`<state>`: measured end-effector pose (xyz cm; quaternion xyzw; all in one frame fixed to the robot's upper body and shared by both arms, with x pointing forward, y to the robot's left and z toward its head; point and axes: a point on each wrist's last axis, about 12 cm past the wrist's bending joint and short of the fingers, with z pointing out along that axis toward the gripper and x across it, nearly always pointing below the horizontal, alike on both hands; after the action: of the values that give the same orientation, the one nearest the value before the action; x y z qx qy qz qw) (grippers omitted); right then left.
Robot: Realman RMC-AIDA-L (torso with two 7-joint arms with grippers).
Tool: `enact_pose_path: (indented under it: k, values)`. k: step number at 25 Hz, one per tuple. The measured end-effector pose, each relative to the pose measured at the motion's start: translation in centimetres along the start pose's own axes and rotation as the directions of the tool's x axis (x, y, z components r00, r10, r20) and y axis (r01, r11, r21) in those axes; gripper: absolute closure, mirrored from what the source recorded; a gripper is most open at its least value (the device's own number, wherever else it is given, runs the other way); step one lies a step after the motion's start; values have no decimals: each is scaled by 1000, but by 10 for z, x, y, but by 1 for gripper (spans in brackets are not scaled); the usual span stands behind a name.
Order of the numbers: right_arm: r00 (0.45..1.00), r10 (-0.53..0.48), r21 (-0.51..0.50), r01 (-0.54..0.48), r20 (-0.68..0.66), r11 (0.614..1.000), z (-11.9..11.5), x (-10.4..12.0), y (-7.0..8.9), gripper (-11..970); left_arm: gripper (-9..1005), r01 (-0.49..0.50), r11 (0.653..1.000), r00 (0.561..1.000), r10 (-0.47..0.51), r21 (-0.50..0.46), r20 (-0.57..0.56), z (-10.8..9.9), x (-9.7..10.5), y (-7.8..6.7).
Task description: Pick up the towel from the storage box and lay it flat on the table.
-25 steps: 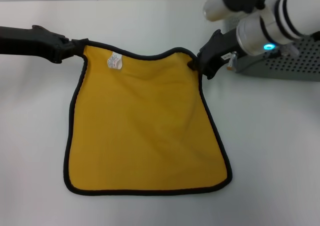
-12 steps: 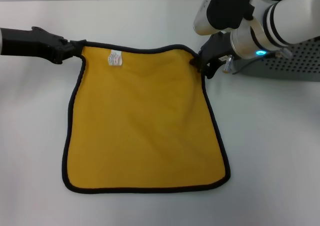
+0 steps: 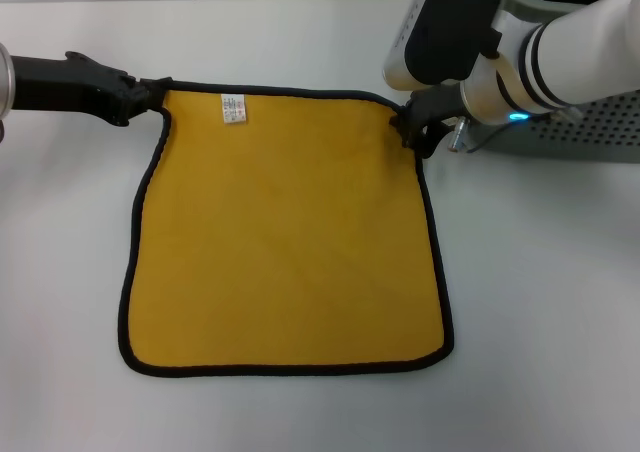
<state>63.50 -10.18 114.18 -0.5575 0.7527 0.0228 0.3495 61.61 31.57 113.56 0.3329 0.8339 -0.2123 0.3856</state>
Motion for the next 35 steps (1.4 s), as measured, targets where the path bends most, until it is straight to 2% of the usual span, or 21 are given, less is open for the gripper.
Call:
enact_pose_path:
  k: [10,14,15,19,21,23,24,27,29,31,33,35]
  values:
    - [1000,-1,-6,1,14,1000,-3,-1,4,896,945,19,1000,1000,-20,-20,-14,2,3,1]
    - [1000,-8,-5,8,21,1000,-5,-1,7,894,743,20,1000,1000,-20,-19,-17,2,3,1]
    - [1000,-10,-3,10,23,1000,-5,-2,7,857,693,19,1000,1000,-20,-19,-18,2,3,1]
    - [999,-7,2,7,45,1000,-10,-1,10,710,616,11,1000,1000,-11,-13,-9,-1,3,0]
    - [997,5,5,-6,80,1000,-18,1,14,468,577,-11,1000,1000,11,16,18,-6,3,-3]
    - [992,16,-1,-16,125,1000,-27,1,21,395,538,-57,995,996,51,79,77,-14,4,-12]
    - [989,18,-7,-17,145,1000,-30,1,24,359,519,-103,986,988,86,133,131,-20,6,-19]
    - [967,7,-96,18,253,995,-51,10,48,250,477,-252,936,937,173,246,304,-39,17,-40]
    - [936,5,-191,66,351,979,-66,18,64,282,470,-348,891,882,207,290,423,-53,28,-55]
    - [889,31,-279,110,456,954,-83,28,73,314,464,-390,866,851,209,314,481,-62,37,-64]
    - [822,105,-367,132,560,921,-101,40,75,329,464,-415,838,829,189,353,526,-70,47,-74]
    - [757,190,-427,128,625,895,-114,59,69,326,465,-432,816,816,173,384,552,-73,53,-80]
